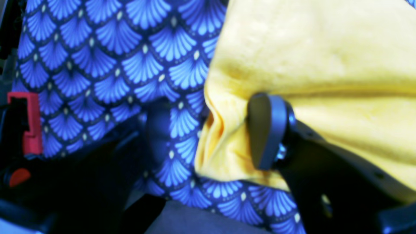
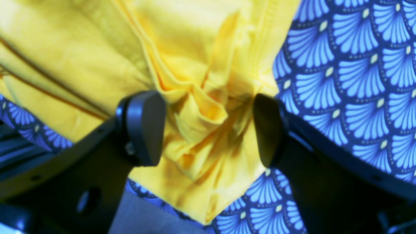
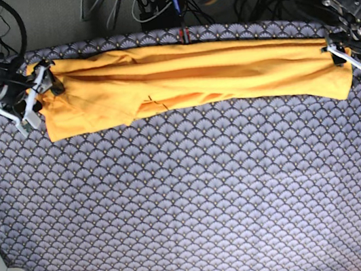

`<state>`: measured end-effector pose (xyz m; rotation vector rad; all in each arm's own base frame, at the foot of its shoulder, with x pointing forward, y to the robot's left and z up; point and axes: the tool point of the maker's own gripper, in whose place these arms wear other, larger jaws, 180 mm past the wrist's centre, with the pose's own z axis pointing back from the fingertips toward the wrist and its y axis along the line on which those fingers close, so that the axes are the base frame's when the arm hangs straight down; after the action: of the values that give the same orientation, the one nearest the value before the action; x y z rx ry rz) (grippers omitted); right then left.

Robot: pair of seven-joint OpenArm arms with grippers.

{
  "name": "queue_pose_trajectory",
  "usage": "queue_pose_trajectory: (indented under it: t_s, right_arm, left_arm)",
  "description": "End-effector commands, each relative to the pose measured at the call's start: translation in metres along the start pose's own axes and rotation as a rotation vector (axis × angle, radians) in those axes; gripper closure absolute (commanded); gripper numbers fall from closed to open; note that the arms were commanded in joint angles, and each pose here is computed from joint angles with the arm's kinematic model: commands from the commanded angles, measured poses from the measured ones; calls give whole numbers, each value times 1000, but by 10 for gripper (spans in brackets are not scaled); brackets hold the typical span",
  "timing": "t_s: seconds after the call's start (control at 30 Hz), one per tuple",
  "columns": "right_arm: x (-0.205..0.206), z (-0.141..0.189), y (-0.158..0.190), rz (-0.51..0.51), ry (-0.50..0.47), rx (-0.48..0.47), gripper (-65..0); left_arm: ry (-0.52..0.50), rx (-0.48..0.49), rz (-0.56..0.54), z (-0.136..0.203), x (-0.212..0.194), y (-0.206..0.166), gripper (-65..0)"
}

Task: Fold the T-shirt properly
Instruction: 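Hold the folded shirt ends with both grippers, adjusting the grip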

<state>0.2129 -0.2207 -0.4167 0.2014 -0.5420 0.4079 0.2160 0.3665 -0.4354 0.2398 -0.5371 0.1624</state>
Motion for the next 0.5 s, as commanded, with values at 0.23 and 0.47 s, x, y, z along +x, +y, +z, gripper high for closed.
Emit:
queue_pose_trajectory:
  t_s: [0.23, 0.47]
  right_arm:
    - [6, 4, -5, 12, -16, -13, -433]
    - [6, 4, -5, 12, -17, -13, -433]
  left_arm:
    - [108, 78, -38, 7, -13, 13, -432]
    - [104, 57, -26, 2, -9, 6, -432]
